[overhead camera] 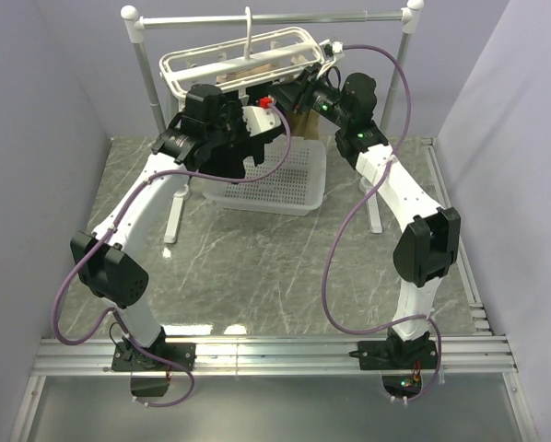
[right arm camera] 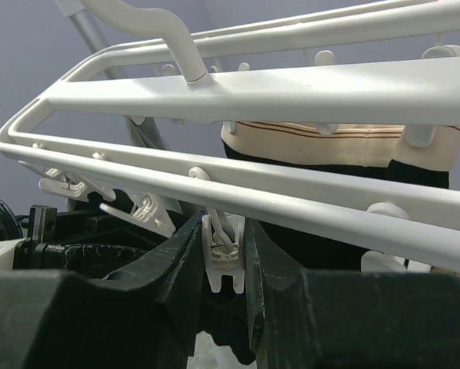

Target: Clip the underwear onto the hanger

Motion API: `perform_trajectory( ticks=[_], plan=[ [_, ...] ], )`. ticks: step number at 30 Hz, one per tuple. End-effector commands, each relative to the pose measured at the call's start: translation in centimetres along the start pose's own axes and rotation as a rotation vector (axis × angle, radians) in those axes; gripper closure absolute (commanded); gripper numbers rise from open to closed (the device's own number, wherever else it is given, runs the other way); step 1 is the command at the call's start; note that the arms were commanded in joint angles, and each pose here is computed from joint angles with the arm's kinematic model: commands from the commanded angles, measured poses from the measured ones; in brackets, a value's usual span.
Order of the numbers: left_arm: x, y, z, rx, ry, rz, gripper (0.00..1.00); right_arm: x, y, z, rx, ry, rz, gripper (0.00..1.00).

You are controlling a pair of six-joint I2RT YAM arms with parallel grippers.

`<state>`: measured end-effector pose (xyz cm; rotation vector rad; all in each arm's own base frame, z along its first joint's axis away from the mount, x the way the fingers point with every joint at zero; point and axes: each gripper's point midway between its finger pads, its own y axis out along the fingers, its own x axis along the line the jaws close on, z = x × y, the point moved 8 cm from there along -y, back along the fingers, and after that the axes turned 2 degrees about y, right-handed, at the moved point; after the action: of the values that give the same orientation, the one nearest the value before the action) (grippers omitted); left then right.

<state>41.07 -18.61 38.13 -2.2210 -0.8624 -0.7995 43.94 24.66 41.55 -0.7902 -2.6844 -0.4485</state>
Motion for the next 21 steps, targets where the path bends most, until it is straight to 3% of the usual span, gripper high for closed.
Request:
perform_trajectory(
  ticks=[1, 21],
  plan=[
    [1.6, -1.4, -1.9, -0.077, -0.018, -0.048, 1.00, 2.0, -0.9, -1.5, -0.015, -0.020, -0.018, 1.00],
    [2.8, -1.4, -3.2, -0.130, -0.020, -0.081, 1.00, 1.8, -0.4, -0.4, 0.009, -0.046, -0.008, 1.00]
  ],
)
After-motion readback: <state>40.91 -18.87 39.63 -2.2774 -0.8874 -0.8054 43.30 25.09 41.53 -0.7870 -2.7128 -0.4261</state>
